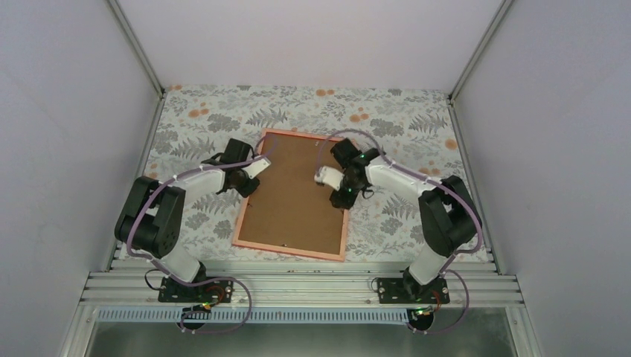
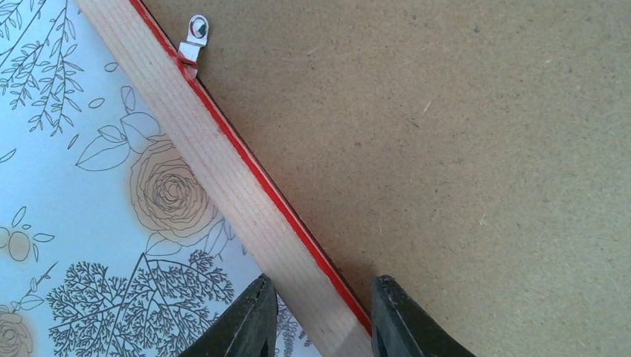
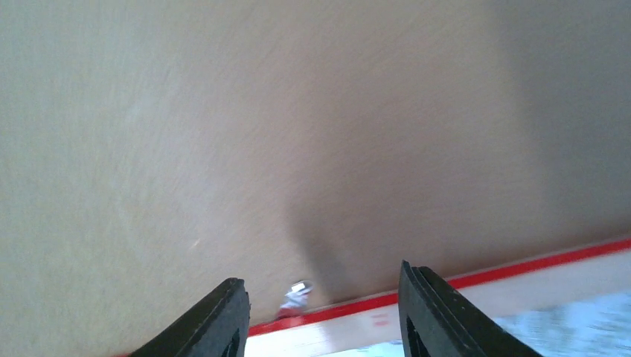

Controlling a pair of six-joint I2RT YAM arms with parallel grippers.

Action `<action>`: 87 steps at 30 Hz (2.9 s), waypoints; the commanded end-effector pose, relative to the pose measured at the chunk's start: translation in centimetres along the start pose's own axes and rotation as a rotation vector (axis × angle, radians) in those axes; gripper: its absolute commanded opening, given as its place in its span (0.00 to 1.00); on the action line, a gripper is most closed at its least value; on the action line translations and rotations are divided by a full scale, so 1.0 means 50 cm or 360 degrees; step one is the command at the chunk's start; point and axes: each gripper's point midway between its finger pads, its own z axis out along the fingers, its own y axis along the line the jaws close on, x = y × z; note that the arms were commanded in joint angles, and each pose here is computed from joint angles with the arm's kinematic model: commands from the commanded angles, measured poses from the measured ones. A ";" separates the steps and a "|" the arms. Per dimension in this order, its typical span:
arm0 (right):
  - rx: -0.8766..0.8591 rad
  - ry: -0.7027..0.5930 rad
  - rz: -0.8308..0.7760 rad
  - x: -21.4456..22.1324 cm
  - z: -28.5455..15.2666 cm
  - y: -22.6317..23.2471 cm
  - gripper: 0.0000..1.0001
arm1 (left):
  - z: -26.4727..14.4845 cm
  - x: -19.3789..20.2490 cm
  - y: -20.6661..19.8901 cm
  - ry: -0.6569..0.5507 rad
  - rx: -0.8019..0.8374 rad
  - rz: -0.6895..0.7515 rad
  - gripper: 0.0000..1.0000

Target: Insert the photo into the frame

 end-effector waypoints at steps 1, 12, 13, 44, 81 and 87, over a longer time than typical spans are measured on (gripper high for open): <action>0.0033 -0.0266 0.0285 -0.073 -0.092 -0.083 0.52 | 0.009 0.089 -0.082 0.0223 0.0135 0.0168 0.32; 0.0088 -0.0238 0.0672 0.011 -0.083 -0.217 0.53 | -0.064 0.055 -0.087 0.0133 0.0089 0.0062 0.52; 0.0113 -0.0229 0.0674 0.017 -0.082 -0.219 0.53 | -0.071 0.045 -0.081 0.0110 0.0074 0.0052 0.54; 0.0559 0.0011 0.0418 0.024 0.012 -0.270 0.40 | 0.022 -0.025 -0.202 -0.0028 0.0181 0.0341 0.39; 0.0667 0.0239 0.0020 0.067 0.017 -0.287 0.22 | 0.031 -0.008 -0.200 0.0013 0.0155 0.0378 0.35; 0.0633 0.0240 -0.0110 0.063 0.015 -0.276 0.23 | 0.031 -0.005 -0.202 0.0018 0.0162 0.0378 0.35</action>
